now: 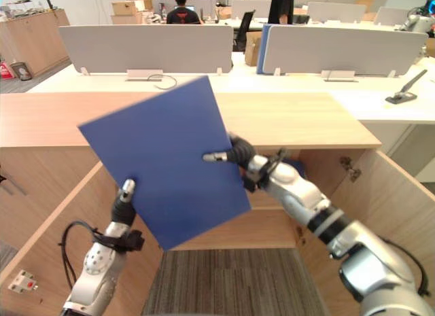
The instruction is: Walk over to the cabinet, pick up the folder, carry it to the office cabinet, place the folder inside the office cabinet, then close the office cabinet door
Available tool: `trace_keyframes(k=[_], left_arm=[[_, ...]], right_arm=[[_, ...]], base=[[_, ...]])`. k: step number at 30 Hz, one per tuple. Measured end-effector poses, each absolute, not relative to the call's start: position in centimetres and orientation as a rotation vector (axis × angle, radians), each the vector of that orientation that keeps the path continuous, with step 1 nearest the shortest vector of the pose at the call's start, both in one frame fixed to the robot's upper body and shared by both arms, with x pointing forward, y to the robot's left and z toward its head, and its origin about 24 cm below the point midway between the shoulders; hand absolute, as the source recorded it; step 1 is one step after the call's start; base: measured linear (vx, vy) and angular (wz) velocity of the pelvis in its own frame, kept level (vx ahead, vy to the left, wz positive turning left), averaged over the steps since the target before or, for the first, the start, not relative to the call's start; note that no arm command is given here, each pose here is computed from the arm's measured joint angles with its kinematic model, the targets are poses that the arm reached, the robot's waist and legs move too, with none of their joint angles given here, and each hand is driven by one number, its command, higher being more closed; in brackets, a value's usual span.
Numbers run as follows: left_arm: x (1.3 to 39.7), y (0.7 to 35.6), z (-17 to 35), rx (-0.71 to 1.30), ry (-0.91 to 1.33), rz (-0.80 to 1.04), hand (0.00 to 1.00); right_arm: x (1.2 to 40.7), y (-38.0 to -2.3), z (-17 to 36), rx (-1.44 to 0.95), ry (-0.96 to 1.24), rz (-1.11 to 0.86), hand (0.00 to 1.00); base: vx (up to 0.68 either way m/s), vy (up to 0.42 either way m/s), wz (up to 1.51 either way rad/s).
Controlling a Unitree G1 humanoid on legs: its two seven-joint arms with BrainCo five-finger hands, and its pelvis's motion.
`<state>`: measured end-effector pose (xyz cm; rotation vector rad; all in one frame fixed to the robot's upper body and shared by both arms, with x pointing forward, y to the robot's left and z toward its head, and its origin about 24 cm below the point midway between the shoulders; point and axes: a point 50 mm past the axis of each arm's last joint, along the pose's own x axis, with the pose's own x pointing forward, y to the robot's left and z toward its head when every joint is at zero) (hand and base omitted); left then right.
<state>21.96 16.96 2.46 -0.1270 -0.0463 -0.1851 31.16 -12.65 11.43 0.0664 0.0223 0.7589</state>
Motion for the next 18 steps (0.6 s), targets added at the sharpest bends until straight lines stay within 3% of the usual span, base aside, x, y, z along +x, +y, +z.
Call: trace_keyframes(k=[3, 6, 7, 9, 12, 14, 18], left_arm=[[20.6, 17.1, -2.0, -0.198, 0.167, -0.195, 0.0], [16.9, 19.3, -8.9, -0.251, 0.543, -0.032, 0.0], [13.5, 20.0, -11.9, -0.267, 0.745, 0.036, 0.0], [10.5, 20.1, -13.9, -0.265, 0.893, 0.073, 0.0], [7.2, 20.7, -15.6, -0.216, 1.055, 0.109, 0.0], [5.6, 21.7, -16.3, -0.251, 1.117, 0.245, 0.0], [3.8, 22.0, -16.8, -0.283, 1.176, 0.38, 0.0]], right_arm=[[29.3, -15.9, 8.6, 0.196, 0.054, 0.613, 1.0], [28.0, -17.3, 10.5, 0.465, -0.15, 0.53, 1.0], [27.2, -18.4, 11.8, 0.548, -0.3, 0.462, 1.0], [26.3, -20.5, 12.3, 0.593, -0.42, 0.334, 1.0], [25.1, -22.4, 10.8, 0.696, -0.472, 0.118, 1.0], [23.8, -22.6, 8.8, 0.774, -0.451, -0.02, 1.0], [22.8, -22.0, 7.6, 0.797, -0.419, -0.077, 1.0]], base=[[0.03, -0.018, -0.14], [0.05, -0.019, -0.26], [0.06, -0.013, -0.19], [0.05, 0.003, -0.16], [0.02, 0.028, -0.25], [0.0, 0.025, -0.37], [-0.04, 0.047, -0.47]])
